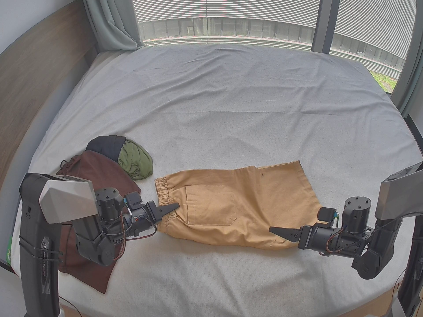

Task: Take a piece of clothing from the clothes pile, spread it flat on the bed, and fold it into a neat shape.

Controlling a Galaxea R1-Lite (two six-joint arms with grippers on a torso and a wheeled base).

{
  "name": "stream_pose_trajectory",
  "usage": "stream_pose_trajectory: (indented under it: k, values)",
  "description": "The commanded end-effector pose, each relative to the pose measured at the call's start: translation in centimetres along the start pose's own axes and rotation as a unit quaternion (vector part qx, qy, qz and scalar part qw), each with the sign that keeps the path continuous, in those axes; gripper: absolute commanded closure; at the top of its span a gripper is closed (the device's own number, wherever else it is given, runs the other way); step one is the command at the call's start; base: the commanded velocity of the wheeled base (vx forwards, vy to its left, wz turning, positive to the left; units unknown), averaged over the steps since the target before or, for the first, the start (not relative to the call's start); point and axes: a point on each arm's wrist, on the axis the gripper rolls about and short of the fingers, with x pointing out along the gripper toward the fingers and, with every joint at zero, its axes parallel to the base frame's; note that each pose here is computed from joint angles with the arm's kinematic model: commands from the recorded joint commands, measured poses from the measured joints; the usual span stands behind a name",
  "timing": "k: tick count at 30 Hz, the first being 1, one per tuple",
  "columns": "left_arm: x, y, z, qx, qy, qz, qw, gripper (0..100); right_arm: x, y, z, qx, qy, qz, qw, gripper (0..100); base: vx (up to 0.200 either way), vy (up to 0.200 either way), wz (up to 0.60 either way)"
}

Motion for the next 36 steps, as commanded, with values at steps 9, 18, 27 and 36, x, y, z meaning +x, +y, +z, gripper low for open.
stream_pose_trajectory:
  k: [9, 18, 27, 36]
  values:
    - [-1.1, -1.4, 1.3, 0.028, -0.017, -0.008, 0.9994, 100, 1.0, -1.6, -0.6, -0.006, 0.011, -0.019, 0.9997, 0, 0.0, 0.0, 0.0]
    - [-2.7, -1.6, 2.2, 0.026, -0.009, -0.022, 0.9994, 100, 1.0, -1.6, -0.6, -0.006, 0.01, -0.02, 0.9997, 0, 0.0, 0.0, 0.0]
    - [-3.4, -1.7, 2.8, 0.028, -0.01, -0.027, 0.9992, 100, 1.0, -1.6, -0.6, -0.006, 0.009, -0.019, 0.9997, 0, 0.0, 0.0, 0.0]
    - [-4.6, -1.5, 3.7, 0.036, -0.017, -0.028, 0.9988, 100, 1.0, -1.6, -0.6, -0.006, 0.009, -0.019, 0.9997, 0, 0.0, 0.0, 0.0]
